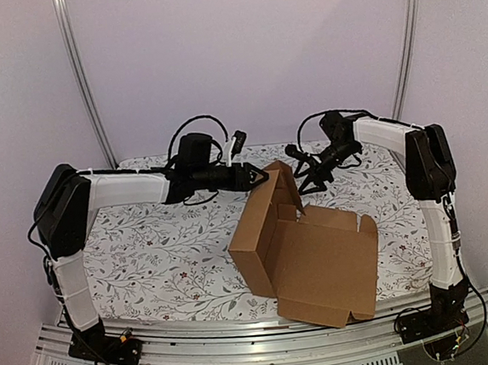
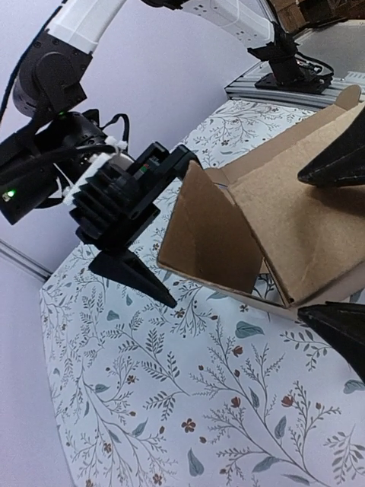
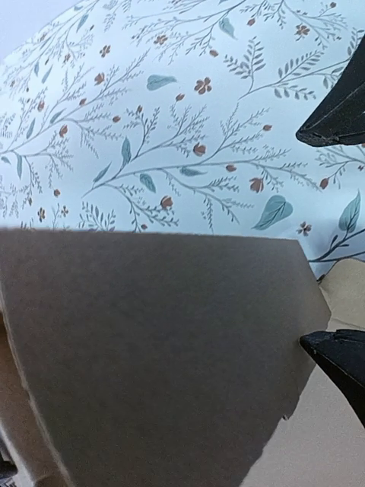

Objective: Fold the paper box

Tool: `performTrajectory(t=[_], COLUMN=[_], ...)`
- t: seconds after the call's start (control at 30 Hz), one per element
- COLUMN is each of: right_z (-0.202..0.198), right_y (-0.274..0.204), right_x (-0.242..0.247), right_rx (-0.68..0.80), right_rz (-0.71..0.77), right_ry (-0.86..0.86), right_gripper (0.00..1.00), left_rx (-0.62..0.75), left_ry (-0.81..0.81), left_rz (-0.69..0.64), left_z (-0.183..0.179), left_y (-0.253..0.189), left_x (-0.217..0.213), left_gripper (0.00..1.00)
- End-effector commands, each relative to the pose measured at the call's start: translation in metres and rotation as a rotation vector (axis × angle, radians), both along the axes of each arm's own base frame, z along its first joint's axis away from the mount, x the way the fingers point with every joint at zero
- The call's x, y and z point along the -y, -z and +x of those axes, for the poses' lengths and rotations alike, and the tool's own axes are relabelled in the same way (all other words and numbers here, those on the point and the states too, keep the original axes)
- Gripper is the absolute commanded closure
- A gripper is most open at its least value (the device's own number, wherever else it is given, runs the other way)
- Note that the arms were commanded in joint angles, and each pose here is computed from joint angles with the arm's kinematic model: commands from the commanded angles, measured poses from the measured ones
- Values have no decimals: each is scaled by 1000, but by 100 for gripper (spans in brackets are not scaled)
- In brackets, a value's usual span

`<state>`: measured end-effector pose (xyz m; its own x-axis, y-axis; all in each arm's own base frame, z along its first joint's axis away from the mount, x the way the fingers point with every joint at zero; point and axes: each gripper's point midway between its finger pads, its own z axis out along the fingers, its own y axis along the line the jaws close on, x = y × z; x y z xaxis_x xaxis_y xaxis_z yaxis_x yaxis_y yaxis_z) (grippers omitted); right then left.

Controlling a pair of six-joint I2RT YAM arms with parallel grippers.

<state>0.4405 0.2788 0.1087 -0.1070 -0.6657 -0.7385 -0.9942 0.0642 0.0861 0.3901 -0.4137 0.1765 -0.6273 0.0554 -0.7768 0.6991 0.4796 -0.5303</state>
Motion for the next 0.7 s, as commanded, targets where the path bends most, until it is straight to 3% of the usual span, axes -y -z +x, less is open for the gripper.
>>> performTrajectory(t=[0.0, 0.43, 0.67], right_z=[-35, -57, -81], right_y=[3, 0, 1], right_x=[-9, -6, -19], right_rx=[4, 24, -6], right_rz=[-26, -32, -4], right_ry=[-127, -176, -226], right_gripper=[17, 20, 29], left_rx=[-28, -5, -14], left_ry=[28, 154, 178], left_rz=[117, 182, 173], left_z=[-13, -38, -42], left_y=[26, 31, 36], left_x=[6, 25, 27], left_gripper=[48, 48, 48])
